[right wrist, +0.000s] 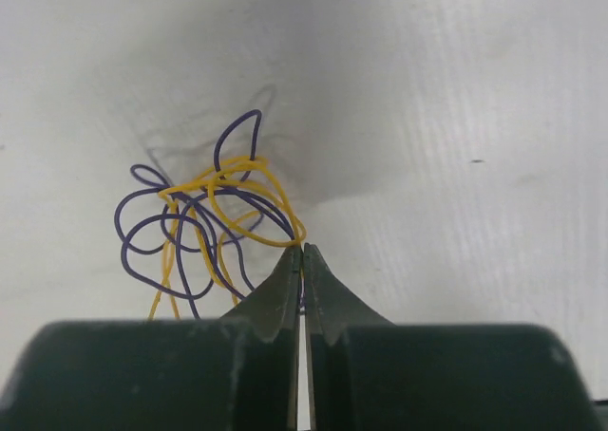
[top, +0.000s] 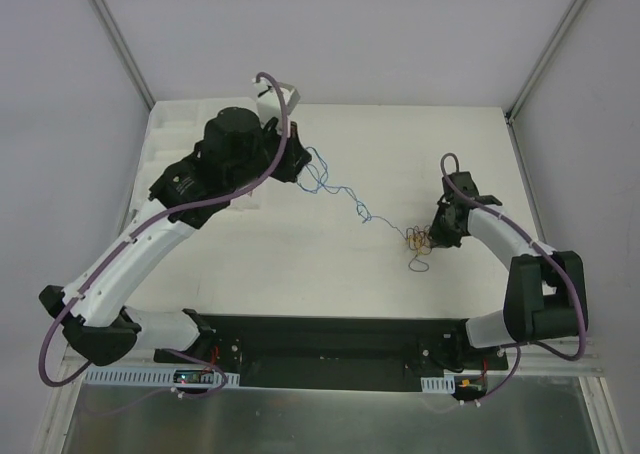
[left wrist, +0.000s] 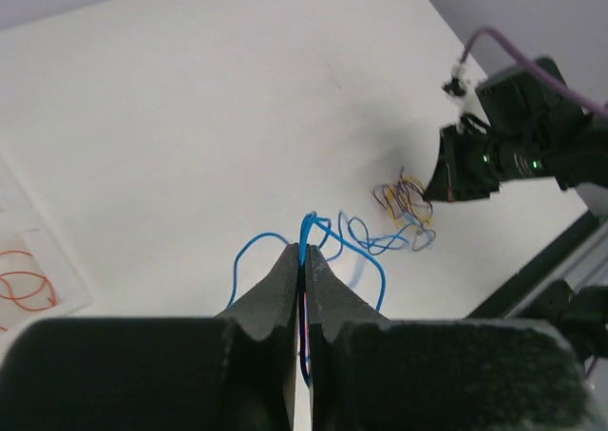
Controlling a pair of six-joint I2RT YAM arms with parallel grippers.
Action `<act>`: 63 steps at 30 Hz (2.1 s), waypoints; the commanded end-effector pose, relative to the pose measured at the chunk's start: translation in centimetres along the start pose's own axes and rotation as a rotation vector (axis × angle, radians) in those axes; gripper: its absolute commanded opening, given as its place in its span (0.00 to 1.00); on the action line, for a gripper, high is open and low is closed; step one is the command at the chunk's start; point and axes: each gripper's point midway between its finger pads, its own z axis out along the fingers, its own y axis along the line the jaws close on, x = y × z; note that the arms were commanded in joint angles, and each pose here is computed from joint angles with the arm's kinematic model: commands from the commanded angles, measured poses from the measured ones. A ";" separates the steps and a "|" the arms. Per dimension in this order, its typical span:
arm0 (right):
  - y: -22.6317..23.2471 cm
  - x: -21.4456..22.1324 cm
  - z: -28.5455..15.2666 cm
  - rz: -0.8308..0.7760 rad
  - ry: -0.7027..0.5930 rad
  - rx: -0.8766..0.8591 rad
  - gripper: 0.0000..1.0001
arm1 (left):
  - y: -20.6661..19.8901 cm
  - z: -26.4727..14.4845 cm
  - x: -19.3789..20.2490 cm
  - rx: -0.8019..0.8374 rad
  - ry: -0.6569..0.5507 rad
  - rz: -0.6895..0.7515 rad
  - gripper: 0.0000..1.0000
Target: Untangle the cables
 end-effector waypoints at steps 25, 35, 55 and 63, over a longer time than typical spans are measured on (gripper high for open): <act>-1.1 -2.3 -6.7 -0.176 -0.209 0.057 0.34 | -3.5 5.7 16.5 0.338 0.638 -0.496 0.09; 9.1 1.7 -8.5 -0.387 -0.065 -0.439 0.68 | -1.8 3.9 22.6 0.284 0.755 -0.499 0.47; 15.6 9.2 -2.5 0.020 0.271 -0.542 0.39 | -0.9 10.9 24.9 0.271 0.890 -0.528 0.59; 14.9 9.6 -1.3 0.010 0.265 -0.510 0.15 | -0.9 12.9 28.2 0.306 0.996 -0.562 0.45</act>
